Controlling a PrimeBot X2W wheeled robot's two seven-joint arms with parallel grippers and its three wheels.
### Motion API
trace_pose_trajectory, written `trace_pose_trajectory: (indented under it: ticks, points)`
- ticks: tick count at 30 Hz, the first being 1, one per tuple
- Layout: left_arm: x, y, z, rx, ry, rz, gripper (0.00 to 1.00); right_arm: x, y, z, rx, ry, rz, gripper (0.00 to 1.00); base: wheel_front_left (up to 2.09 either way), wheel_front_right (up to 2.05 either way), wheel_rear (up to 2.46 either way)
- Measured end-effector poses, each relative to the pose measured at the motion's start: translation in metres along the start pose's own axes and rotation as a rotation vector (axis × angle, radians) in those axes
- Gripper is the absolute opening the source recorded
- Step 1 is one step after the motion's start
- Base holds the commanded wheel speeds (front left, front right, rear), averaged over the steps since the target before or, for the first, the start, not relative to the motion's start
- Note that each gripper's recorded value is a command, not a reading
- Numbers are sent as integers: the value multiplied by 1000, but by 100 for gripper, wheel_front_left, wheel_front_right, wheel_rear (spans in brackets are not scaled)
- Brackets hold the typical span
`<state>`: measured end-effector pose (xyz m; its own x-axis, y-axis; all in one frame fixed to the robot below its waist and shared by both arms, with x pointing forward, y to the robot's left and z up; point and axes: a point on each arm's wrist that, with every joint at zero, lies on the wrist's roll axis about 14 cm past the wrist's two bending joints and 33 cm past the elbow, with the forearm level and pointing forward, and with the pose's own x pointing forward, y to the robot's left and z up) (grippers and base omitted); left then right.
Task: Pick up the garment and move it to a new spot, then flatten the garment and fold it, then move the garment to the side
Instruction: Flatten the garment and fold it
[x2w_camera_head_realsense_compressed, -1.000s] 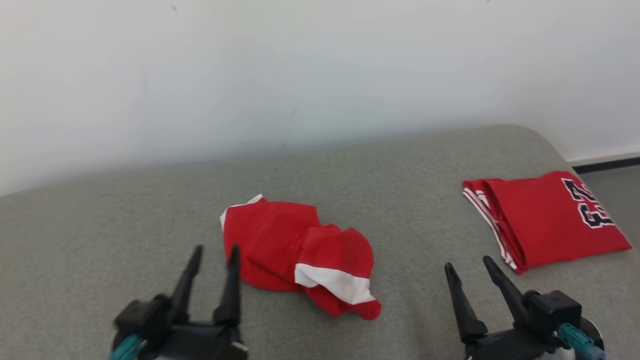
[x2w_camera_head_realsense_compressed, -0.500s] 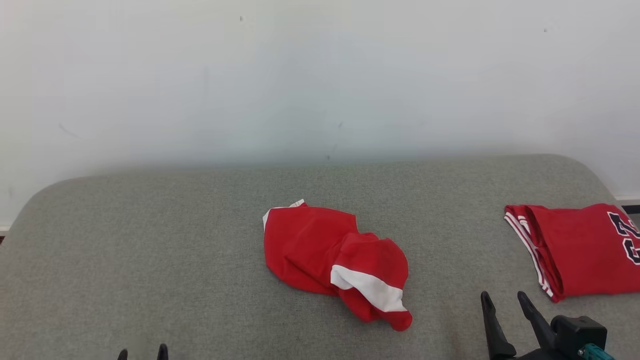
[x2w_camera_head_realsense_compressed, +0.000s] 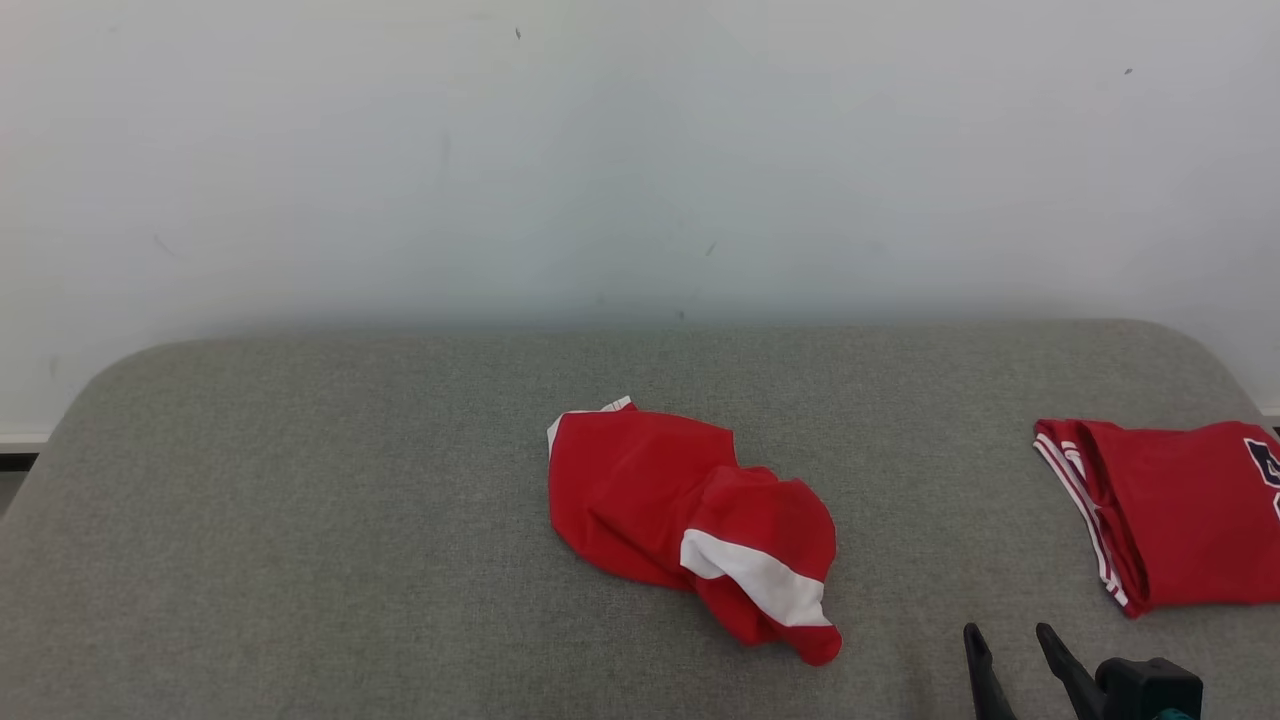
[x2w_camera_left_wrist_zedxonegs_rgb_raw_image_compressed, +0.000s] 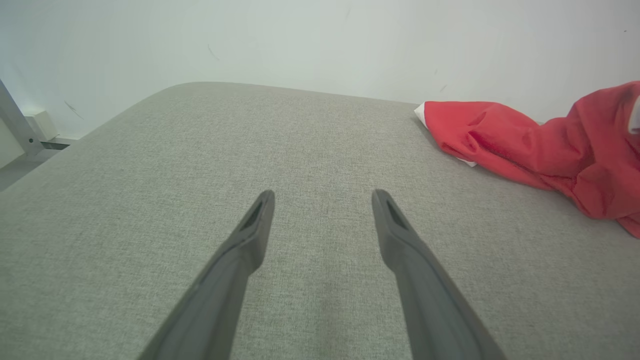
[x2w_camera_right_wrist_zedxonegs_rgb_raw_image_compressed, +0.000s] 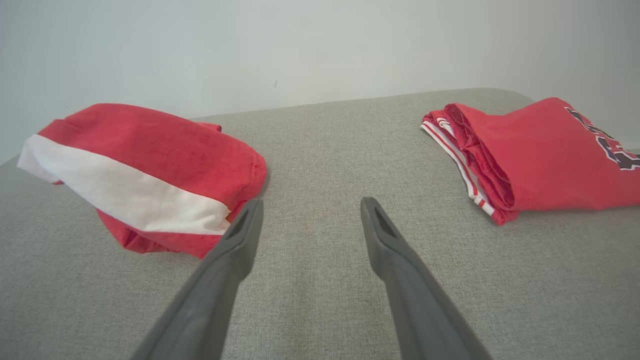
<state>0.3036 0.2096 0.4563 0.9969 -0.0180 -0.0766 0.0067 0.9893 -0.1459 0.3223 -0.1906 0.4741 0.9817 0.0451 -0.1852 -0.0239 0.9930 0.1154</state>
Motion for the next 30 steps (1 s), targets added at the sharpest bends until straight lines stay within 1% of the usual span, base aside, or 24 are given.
trace_pose_trajectory:
  ticks: [17,21,23,27,30]
  points:
    - [8,-8,0,-9,0,-24,100,-1,1,1,2,-6,-1,100,0,0,0]
    - [16,-13,1,-80,-9,-18,100,-1,1,5,2,-17,-1,100,0,0,0]
    - [26,-21,1,-94,13,-43,100,-1,0,5,-2,-14,-5,100,0,0,0]
    - [57,-42,-5,-127,105,-106,100,-1,-4,3,-2,-2,-18,100,0,0,0]
    - [79,-67,-13,-159,194,-165,100,-2,-7,2,-8,5,-28,100,0,0,0]
